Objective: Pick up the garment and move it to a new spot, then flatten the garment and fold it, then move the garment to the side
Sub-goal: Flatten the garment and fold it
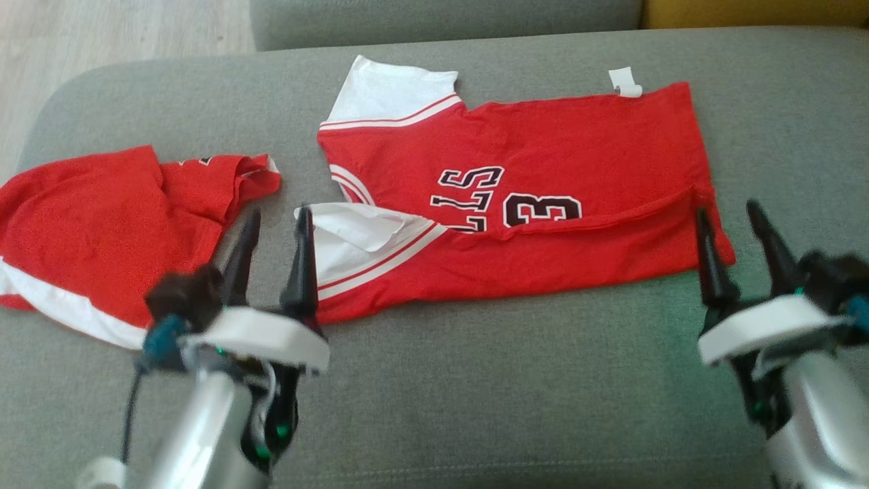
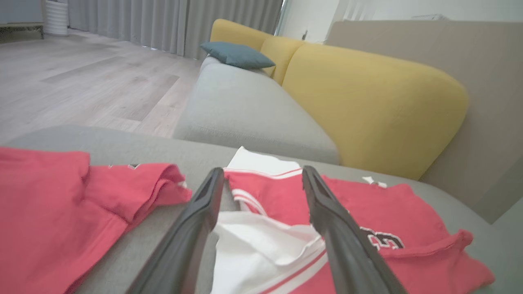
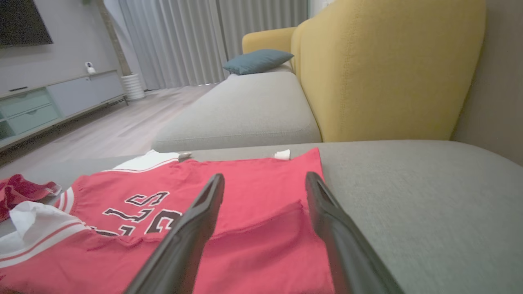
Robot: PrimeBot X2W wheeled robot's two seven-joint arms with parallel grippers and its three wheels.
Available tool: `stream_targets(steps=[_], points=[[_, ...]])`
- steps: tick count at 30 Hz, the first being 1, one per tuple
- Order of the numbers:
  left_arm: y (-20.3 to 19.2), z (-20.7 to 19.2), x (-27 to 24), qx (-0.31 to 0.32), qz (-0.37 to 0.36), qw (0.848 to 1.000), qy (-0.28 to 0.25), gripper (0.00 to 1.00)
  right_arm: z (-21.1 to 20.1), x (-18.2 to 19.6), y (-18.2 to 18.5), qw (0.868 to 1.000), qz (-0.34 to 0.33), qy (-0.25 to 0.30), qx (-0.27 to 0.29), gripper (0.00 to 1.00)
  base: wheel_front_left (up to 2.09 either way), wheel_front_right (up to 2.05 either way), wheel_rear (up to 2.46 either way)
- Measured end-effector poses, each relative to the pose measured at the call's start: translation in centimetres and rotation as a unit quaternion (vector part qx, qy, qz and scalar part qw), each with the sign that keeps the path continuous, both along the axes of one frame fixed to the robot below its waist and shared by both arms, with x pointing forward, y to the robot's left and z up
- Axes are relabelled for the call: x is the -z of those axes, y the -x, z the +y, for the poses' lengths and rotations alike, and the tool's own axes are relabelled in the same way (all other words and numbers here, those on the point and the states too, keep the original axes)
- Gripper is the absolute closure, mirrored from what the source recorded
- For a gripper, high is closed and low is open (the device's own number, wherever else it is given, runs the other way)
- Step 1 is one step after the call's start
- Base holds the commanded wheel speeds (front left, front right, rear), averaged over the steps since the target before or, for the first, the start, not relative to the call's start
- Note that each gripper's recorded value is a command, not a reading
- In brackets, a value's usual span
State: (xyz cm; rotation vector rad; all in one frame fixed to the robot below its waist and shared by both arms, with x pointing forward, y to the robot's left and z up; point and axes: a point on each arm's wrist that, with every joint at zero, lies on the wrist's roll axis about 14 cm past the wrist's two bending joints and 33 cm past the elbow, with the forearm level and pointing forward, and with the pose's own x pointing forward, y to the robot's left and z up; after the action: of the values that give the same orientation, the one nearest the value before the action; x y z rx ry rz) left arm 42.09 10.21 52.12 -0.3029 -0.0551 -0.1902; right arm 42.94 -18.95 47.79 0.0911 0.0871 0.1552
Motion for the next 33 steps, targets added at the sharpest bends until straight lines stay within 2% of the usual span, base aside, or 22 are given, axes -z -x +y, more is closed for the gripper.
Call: stream_targets(steps=[2,5,8,14,22,28,33], points=[[0.7,0.1,1.4,-0.010,0.019,1.000,-0.006,0.00,0.2,0.5,0.9,1.000,0.000,0.003,0.006,0.00,0.00,0.00,0.00],[1.9,-0.3,4.2,-0.001,0.049,0.997,-0.051,0.00,0.3,1.3,2.2,1.000,0.002,0.024,0.009,0.00,0.00,0.00,0.00],[2.8,-0.4,6.5,0.000,0.084,0.995,-0.060,0.00,0.3,1.8,2.9,1.000,0.005,0.020,0.020,0.00,0.00,0.00,0.00],[2.5,-0.3,8.1,-0.001,0.104,0.991,-0.084,0.00,0.2,0.5,2.9,0.999,-0.020,0.025,0.030,0.00,0.00,0.00,0.00],[2.3,-0.6,12.1,0.022,0.157,0.977,-0.145,0.00,-1.0,0.2,3.3,0.998,-0.025,0.032,0.047,0.00,0.00,0.00,0.00],[1.9,-0.8,14.8,0.044,0.208,0.959,-0.186,0.00,-1.8,0.2,3.6,0.997,-0.025,0.031,0.061,0.00,0.00,0.00,0.00],[1.0,-1.4,15.8,0.067,0.223,0.949,-0.214,0.00,-2.4,0.3,3.7,0.997,-0.023,0.034,0.072,0.00,0.00,0.00,0.00]])
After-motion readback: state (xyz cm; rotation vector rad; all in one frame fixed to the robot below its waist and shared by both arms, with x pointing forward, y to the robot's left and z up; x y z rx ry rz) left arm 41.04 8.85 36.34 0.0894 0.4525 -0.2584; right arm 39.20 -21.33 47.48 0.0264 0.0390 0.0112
